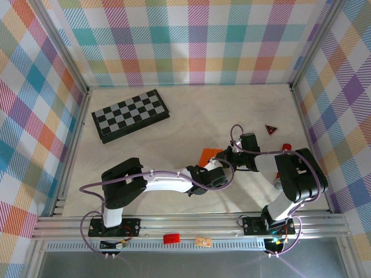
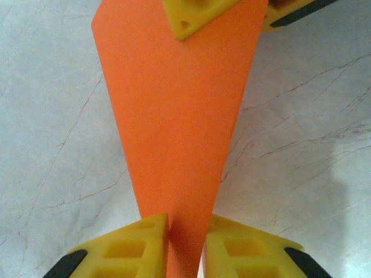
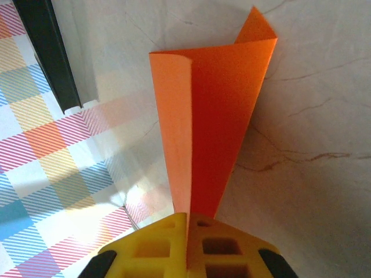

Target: Fold a paper plane with a square sheet of paper (pick it up from the middle)

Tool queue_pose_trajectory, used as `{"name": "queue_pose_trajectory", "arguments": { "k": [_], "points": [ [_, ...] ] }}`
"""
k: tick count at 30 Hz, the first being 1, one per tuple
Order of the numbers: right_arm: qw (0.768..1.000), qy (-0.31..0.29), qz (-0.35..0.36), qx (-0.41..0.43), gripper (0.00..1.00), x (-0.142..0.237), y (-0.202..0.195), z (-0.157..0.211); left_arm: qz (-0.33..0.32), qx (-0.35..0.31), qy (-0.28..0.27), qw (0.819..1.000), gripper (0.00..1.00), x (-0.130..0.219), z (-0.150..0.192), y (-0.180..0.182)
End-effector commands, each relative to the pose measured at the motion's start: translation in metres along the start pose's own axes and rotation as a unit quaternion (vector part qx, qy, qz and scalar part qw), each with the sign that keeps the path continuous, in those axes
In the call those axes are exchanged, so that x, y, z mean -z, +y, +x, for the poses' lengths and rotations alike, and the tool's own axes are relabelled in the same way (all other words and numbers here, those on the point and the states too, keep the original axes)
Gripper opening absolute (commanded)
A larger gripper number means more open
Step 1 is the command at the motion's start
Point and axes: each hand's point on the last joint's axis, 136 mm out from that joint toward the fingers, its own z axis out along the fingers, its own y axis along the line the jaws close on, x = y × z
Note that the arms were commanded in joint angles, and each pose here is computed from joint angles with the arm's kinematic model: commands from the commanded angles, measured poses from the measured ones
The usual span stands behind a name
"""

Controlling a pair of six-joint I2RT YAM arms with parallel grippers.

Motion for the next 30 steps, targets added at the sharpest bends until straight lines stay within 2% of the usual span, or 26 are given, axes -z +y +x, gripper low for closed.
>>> {"name": "queue_pose_trajectory", "arguments": {
  "k": [1,6,13,24,27,30],
  "points": [
    [1.000,-0.004,-0.007,-0.001,0.04,0.003,0.002,-0.001,0.003,0.001,-0.015,1.000,0.23,0.007,-0.011,-0.003],
    [1.000,-0.005,-0.005,-0.002,0.04,0.003,0.001,-0.001,0.003,-0.001,-0.011,1.000,0.23,0.005,-0.010,-0.005],
    [1.000,-0.005,-0.005,-0.002,0.04,0.003,0.001,-0.001,-0.001,-0.003,-0.006,1.000,0.18,0.004,-0.004,-0.003],
    [1.000,-0.012,0.000,0.010,0.09,0.008,0.005,-0.001,-0.002,0.010,-0.005,1.000,0.02,0.001,0.001,-0.003],
    [1.000,-0.017,0.014,0.020,0.14,0.011,0.005,-0.001,-0.002,0.016,-0.004,1.000,0.00,0.000,0.002,-0.003],
    [0.998,-0.033,0.047,0.034,0.26,0.020,0.002,-0.004,0.000,0.030,-0.005,1.000,0.00,0.000,0.003,-0.003]
  ]
}}
